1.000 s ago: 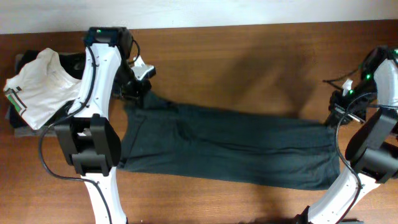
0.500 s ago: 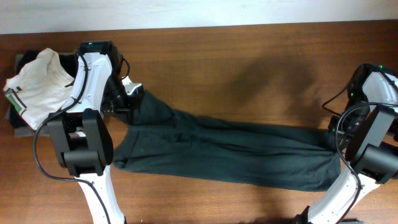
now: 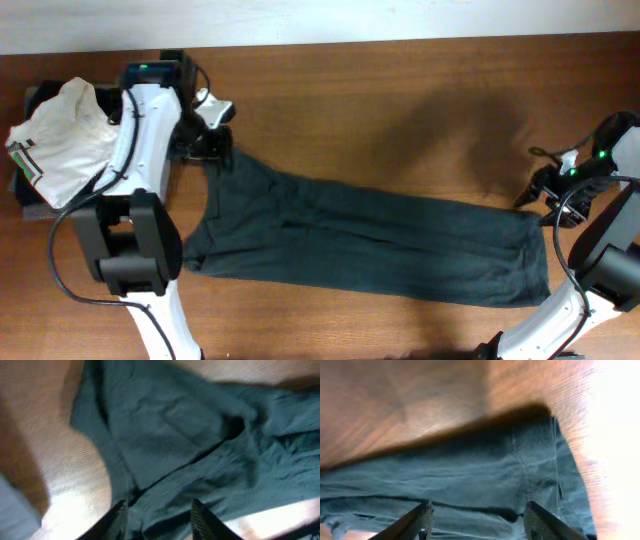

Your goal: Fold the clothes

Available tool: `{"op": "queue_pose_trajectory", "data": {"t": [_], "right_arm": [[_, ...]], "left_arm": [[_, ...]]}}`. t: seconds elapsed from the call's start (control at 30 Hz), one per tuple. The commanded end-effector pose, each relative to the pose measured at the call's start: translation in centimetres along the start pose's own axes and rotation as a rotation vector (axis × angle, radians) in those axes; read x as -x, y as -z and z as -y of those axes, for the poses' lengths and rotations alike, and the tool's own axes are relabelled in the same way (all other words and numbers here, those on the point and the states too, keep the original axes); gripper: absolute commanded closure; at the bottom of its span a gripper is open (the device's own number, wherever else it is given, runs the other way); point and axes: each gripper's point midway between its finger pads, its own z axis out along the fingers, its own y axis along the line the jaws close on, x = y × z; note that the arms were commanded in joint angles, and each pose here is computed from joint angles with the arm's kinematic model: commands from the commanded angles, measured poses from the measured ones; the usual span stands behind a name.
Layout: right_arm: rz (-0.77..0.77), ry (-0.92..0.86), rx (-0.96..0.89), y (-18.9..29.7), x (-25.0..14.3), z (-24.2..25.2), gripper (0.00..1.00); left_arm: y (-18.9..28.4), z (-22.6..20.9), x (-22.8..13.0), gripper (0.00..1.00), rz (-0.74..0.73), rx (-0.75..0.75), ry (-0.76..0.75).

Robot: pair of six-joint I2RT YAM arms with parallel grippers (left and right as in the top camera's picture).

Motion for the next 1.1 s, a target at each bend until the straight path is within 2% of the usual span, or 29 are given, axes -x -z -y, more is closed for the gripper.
{"op": "queue_pose_trajectory", "data": {"t": [0.0, 0.07, 0.13, 0.17, 0.3, 0.33, 0.37, 0.4, 0.5, 0.57, 0.63, 0.7, 0.73, 0.8, 0.83, 0.93, 0.97, 1.0, 1.07], "right_arm": [[-0.013, -0.137, -0.227, -3.3, -1.4, 4.8, 0.34], [-0.028, -0.133, -0.183, -6.1, -2.1, 4.4, 0.38], [0.040, -0.130, -0.084, -8.2, -0.8, 2.8, 0.91], [0.124, -0.157, -0.069, -8.1, 1.3, 2.5, 0.96], [0.487, -0.075, 0.008, -5.1, 10.1, 1.0, 0.96], [0.514, -0.048, 0.030, -4.1, 10.9, 0.3, 0.80], [0.509, -0.003, 0.060, -3.1, 11.0, -0.6, 0.50], [0.490, 0.005, 0.066, -1.0, 10.8, -1.1, 0.45], [0.505, 0.014, 0.101, 6.7, 8.5, -2.6, 0.44], [0.563, 0.054, 0.119, 12.8, 4.4, -4.8, 0.43], [0.623, 0.103, 0.168, 16.3, 0.8, -6.7, 0.42], [0.680, 0.133, 0.191, 18.5, -1.4, -7.7, 0.42], [0.709, 0.142, 0.191, 19.4, -2.2, -7.9, 0.42], [0.715, 0.144, 0.191, 19.7, -2.8, -7.9, 0.42], [0.702, 0.140, 0.191, 19.5, -3.0, -7.9, 0.42], [0.701, 0.139, 0.191, 19.5, -3.1, -7.9, 0.41], [0.701, 0.139, 0.191, 19.5, -3.1, -7.9, 0.41], [0.701, 0.139, 0.190, 19.5, -3.0, -7.9, 0.41], [0.703, 0.137, 0.184, 19.5, -3.0, -7.8, 0.41]], "left_arm": [[0.7, 0.6, 0.2, 0.55, 0.026, 0.002, -0.033], [0.7, 0.6, 0.3, 0.55, 0.030, 0.002, -0.034], [0.7, 0.5, 0.5, 0.54, 0.037, 0.007, -0.036], [0.7, 0.5, 0.6, 0.54, 0.041, 0.009, -0.037], [0.9, -0.6, 2.2, 0.54, 0.100, 0.066, -0.049], [0.9, -0.5, 2.6, 0.50, 0.120, 0.062, -0.054], [0.9, 0.0, 2.9, 0.50, 0.132, 0.029, -0.057], [0.8, 1.8, 3.1, 0.50, 0.145, -0.061, -0.068], [-2.1, 5.1, 3.0, 0.44, 0.115, -0.077, -0.227], [-6.1, 6.4, 2.4, 0.40, 0.096, -0.084, -0.276], [-8.6, 9.3, 1.3, 0.39, 0.091, -0.185, -0.382], [-10.1, 10.8, 0.6, 0.39, 0.076, -0.194, -0.422], [-10.5, 11.8, 0.5, 0.46, 0.079, -0.213, -0.445], [-10.9, 13.6, -0.1, 0.79, 0.063, -0.224, -0.504], [-10.9, 14.1, -0.6, 0.90, 0.041, -0.229, -0.510], [-9.4, 14.8, -1.9, 1.00, -0.028, -0.252, -0.491], [-8.3, 16.1, -2.6, 1.00, -0.050, -0.323, -0.475], [-7.8, 17.3, -3.9, 0.96, -0.094, -0.393, -0.455], [-7.6, 18.4, -6.3, 0.89, -0.195, -0.405, -0.441]]}}
